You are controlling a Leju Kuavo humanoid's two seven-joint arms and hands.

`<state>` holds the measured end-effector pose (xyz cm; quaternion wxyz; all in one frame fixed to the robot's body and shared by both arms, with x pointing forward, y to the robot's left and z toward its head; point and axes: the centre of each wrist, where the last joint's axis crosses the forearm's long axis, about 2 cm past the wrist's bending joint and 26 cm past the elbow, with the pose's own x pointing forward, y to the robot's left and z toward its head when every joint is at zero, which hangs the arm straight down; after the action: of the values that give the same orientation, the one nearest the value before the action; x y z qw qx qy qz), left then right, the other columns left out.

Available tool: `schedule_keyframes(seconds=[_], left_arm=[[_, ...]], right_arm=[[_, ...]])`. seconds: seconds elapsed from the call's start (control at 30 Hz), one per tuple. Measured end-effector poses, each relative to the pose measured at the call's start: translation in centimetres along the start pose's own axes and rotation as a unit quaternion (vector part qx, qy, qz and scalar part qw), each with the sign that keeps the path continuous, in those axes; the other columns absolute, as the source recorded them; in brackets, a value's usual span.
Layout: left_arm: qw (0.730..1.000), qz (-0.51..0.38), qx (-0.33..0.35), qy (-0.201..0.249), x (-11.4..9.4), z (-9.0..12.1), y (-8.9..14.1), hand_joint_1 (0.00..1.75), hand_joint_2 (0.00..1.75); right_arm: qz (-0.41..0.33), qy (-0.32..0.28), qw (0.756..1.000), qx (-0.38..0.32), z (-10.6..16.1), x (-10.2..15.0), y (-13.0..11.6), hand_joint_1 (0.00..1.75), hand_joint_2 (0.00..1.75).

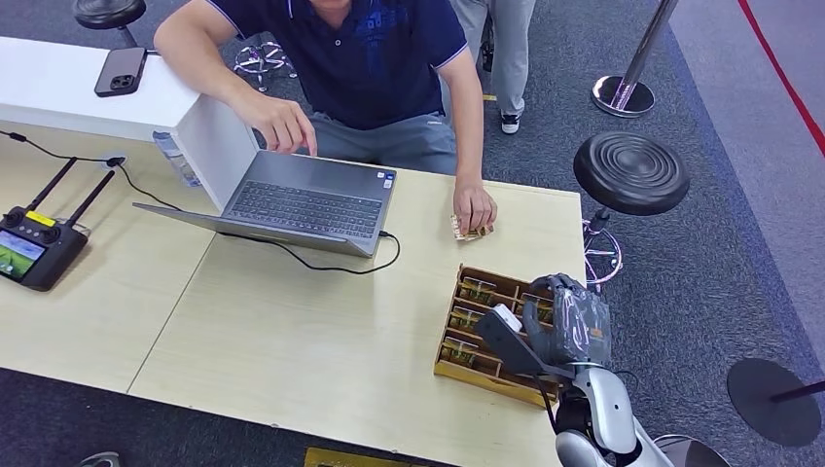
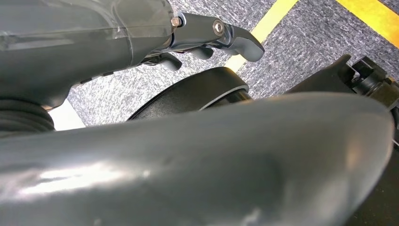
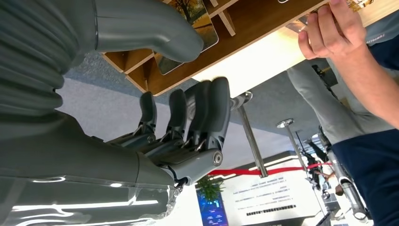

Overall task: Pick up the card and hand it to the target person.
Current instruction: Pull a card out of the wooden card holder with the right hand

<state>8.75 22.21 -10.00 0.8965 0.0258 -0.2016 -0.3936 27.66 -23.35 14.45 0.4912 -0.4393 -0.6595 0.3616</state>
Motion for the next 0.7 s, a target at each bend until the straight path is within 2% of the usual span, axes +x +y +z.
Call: schedule_keyframes(seconds=[0.2, 0.5, 0.7], left_arm=[[1.000, 0.000, 0.000, 0.000, 0.02, 0.00, 0.01, 0.00, 0.00], [1.000, 0.000, 0.000, 0.000, 0.02, 0.00, 0.00, 0.00, 0.00], [1.000, 0.000, 0.000, 0.000, 0.03, 0.00, 0.00, 0.00, 0.00]], right_arm=[[0.005, 0.000, 1.000, -0.001, -0.16, -0.09, 0.03, 0.91, 1.75], [0.009, 0.003, 1.000, 0.000, -0.36, -0.26, 0.12, 1.12, 1.75], [0.012, 0.006, 1.000, 0.006, -0.37, -0.44, 0.31, 1.16, 1.75]])
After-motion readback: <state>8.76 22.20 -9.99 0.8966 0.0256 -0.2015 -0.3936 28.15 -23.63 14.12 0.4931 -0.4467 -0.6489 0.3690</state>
